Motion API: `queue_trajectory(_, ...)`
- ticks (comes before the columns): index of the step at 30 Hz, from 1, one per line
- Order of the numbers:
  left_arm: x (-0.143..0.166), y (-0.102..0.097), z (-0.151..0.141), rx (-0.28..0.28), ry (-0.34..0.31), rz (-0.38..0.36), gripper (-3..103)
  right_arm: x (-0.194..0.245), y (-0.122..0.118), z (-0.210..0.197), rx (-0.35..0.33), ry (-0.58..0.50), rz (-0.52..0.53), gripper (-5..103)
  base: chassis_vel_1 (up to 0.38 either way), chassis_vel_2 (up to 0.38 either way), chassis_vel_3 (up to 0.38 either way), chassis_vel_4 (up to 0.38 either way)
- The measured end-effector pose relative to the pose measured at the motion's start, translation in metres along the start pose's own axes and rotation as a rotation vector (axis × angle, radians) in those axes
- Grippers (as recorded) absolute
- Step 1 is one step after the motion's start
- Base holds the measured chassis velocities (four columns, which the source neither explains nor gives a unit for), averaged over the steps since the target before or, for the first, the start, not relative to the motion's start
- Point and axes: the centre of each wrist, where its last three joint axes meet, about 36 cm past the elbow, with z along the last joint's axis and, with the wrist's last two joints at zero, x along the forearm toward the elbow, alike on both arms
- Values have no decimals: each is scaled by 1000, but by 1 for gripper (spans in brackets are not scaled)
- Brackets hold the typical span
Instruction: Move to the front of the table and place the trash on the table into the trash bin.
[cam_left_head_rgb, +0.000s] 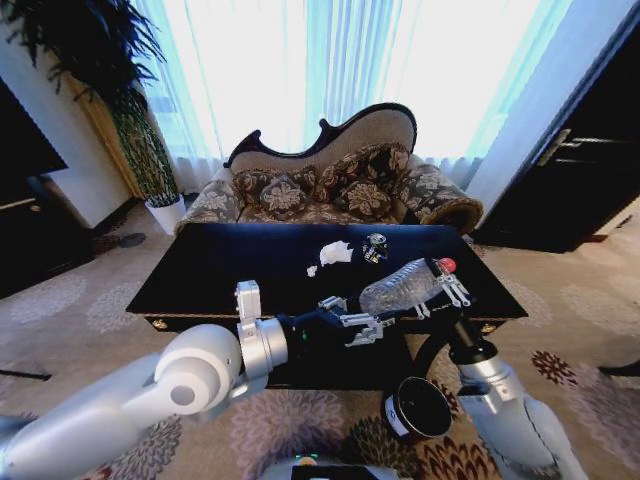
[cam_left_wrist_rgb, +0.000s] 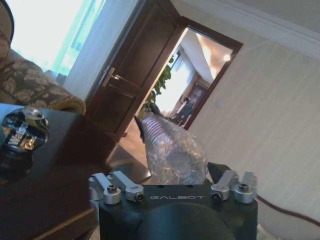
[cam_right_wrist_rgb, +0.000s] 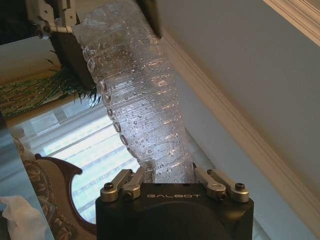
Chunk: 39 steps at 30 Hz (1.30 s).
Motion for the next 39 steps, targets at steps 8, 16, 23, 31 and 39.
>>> queue_trajectory(8,3,0,-7,-32,-29,2,100,2,4,0,-4,4,-4,27,0,0,0,0)
queue_trajectory(16,14,1,-25,-168,-129,-45,100,5,12,1,-18,14,-5,27,0,0,0,0)
queue_trajectory(23,47,10,-43,-336,-234,-191,100,10,19,12,-69,38,8,27,0,0,0,0)
queue_trajectory(31,79,17,-51,-496,-314,-362,100,18,24,19,-128,77,22,27,0,0,0,0)
queue_trajectory(39,95,16,-59,-518,-409,-483,100,45,31,29,-266,191,63,27,0,0,0,0)
